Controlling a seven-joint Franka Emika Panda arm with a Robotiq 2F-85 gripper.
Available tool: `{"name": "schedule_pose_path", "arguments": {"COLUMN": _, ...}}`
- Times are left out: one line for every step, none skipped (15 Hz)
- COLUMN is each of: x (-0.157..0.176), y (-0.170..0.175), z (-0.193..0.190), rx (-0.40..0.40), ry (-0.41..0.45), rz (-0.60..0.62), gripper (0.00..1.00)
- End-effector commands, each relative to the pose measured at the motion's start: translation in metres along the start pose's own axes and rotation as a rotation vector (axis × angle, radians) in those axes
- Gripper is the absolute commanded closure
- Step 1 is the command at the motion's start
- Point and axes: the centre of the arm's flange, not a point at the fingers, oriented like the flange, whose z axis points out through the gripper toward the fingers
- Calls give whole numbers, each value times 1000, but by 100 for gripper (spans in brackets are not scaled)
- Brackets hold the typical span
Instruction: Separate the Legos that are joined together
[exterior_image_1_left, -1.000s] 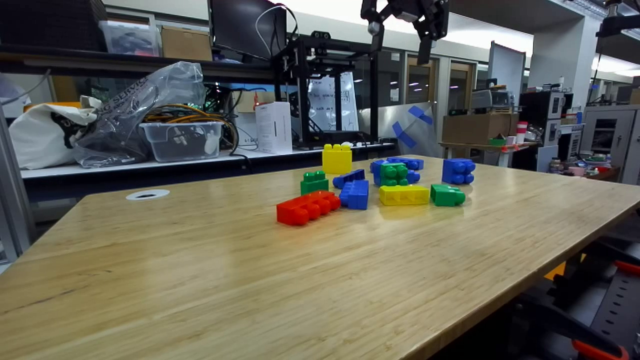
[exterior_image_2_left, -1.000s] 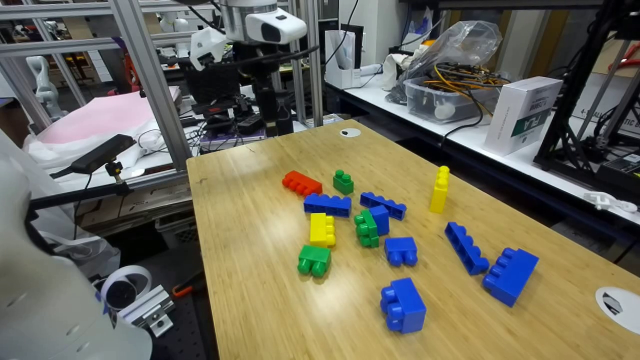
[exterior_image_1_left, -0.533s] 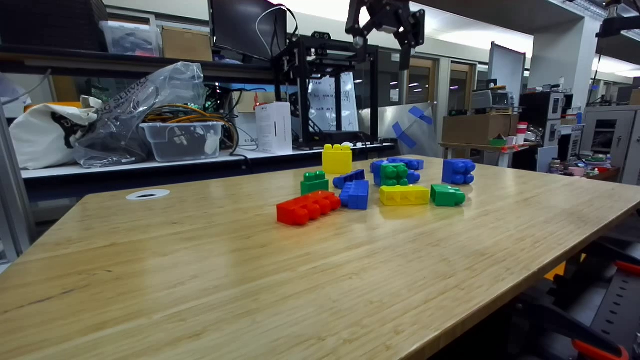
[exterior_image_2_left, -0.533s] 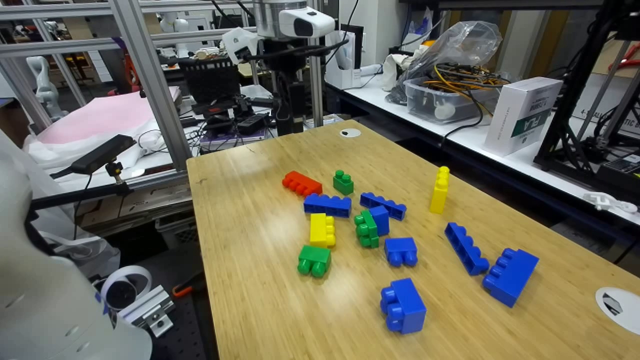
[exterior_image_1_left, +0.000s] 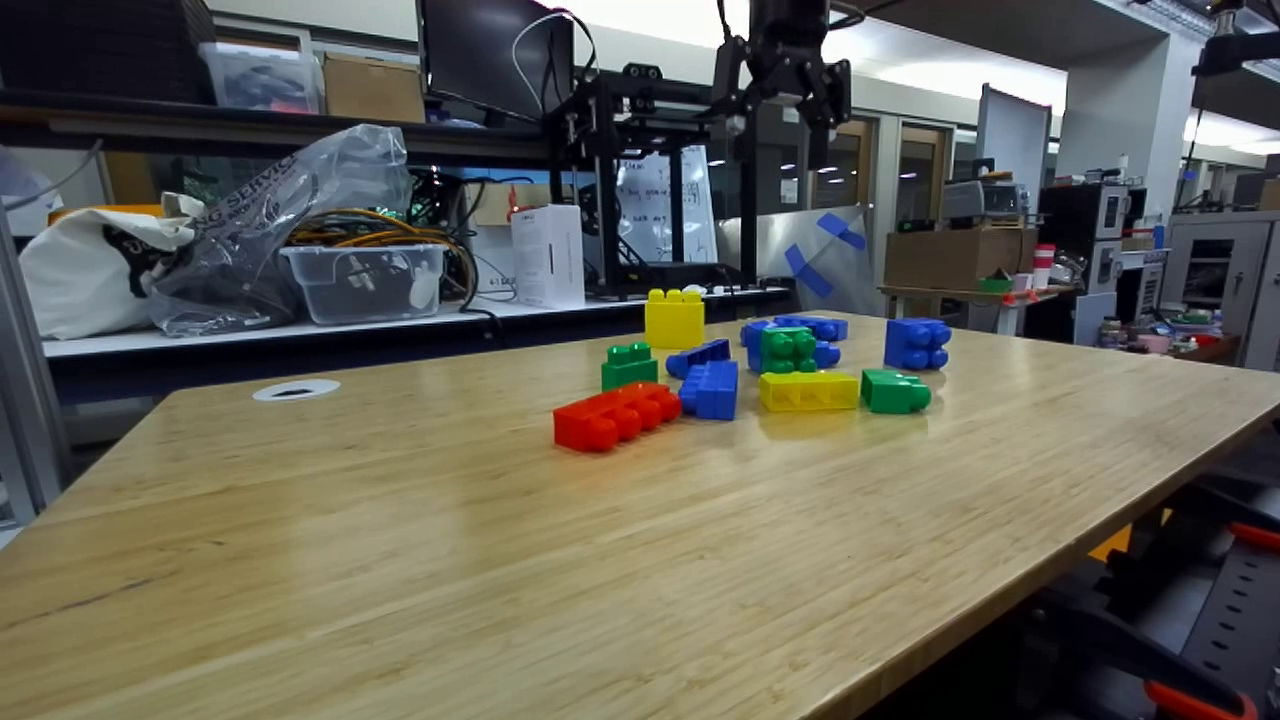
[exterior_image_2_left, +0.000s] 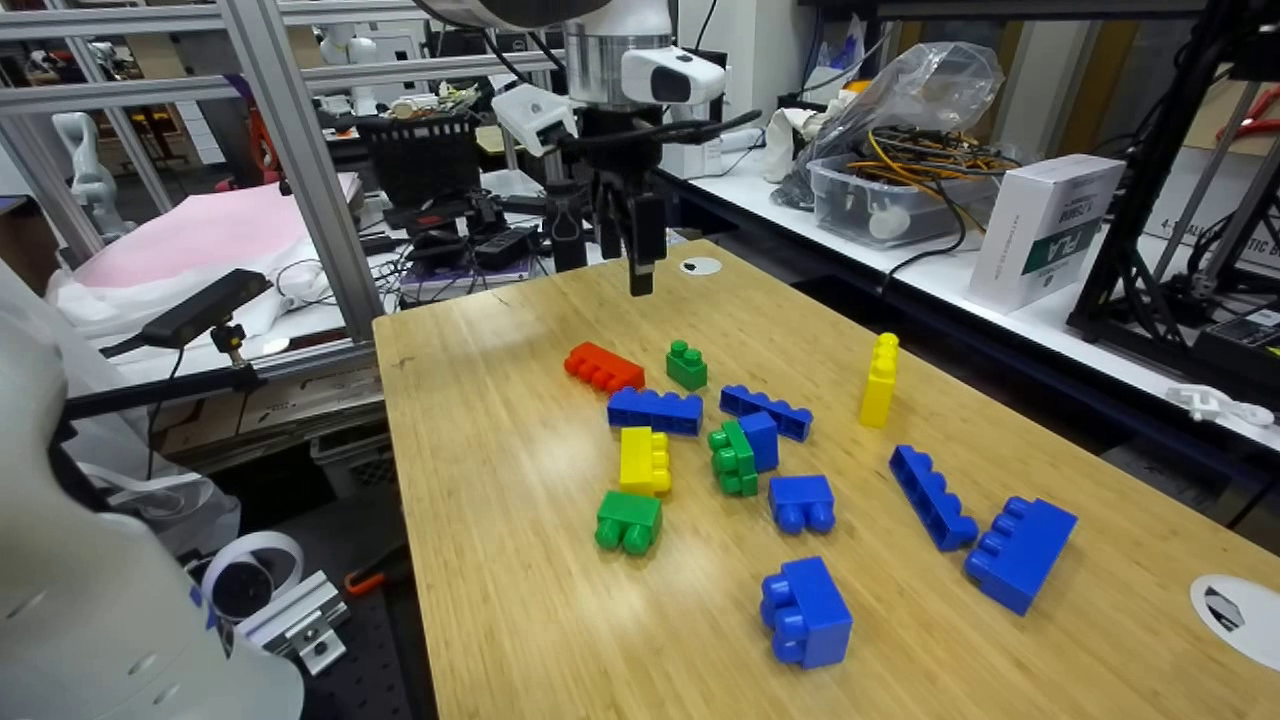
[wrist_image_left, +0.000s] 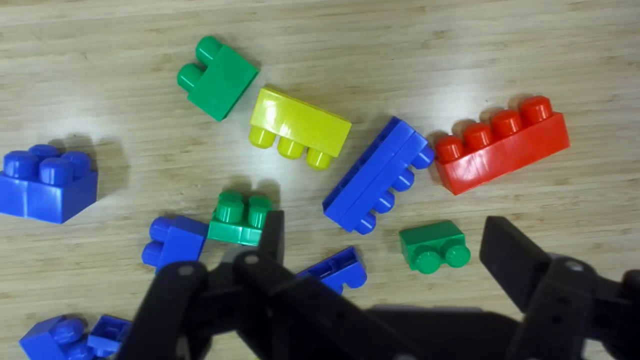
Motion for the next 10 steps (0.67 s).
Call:
{"name": "schedule_pose_path", "arguments": {"x": 16, "y": 15, "z": 5, "rx": -4, "ry": -11, "rz": -118, "gripper": 0}}
{"name": "schedule_pose_path", "arguments": {"x": 19, "y": 19, "z": 6, "rx": -4, "ry": -14, "rz": -152, "gripper": 0}}
{"name": "schedule_pose_path", "arguments": {"x": 20, "y": 23, "z": 8, "rx": -8, "ry": -14, "rz": -188, "gripper": 0}}
{"name": "schedule_pose_path", "arguments": {"x": 23, "y": 26, "z": 9, "rx": -16, "ry": -14, "rz": -219, "gripper": 0}}
{"name": "schedule_pose_path", "arguments": {"x": 26, "y": 30, "z": 11, "rx": -33, "ry": -16, "rz": -247, "gripper": 0}}
{"name": "schedule_pose_path", "arguments": {"x": 28, "y": 34, "z": 12, "rx": -43, "ry": -21, "rz": -278, "gripper": 0}}
{"name": "schedule_pose_path", "arguments": {"x": 31, "y": 39, "z": 13, "rx": -58, "ry": -22, "rz": -305, "gripper": 0}}
{"name": "schedule_pose_path", "arguments": {"x": 34, "y": 43, "z": 13, "rx": -66, "ry": -24, "rz": -317, "gripper": 0}}
{"name": "schedule_pose_path", "arguments": {"x": 35, "y": 46, "z": 13, "rx": -69, "ry": -37, "rz": -325, "gripper": 0}}
{"name": "schedule_pose_path", "arguments": {"x": 26, "y": 41, "z": 13, "rx": -53, "ry": -24, "rz": -286, "gripper": 0}}
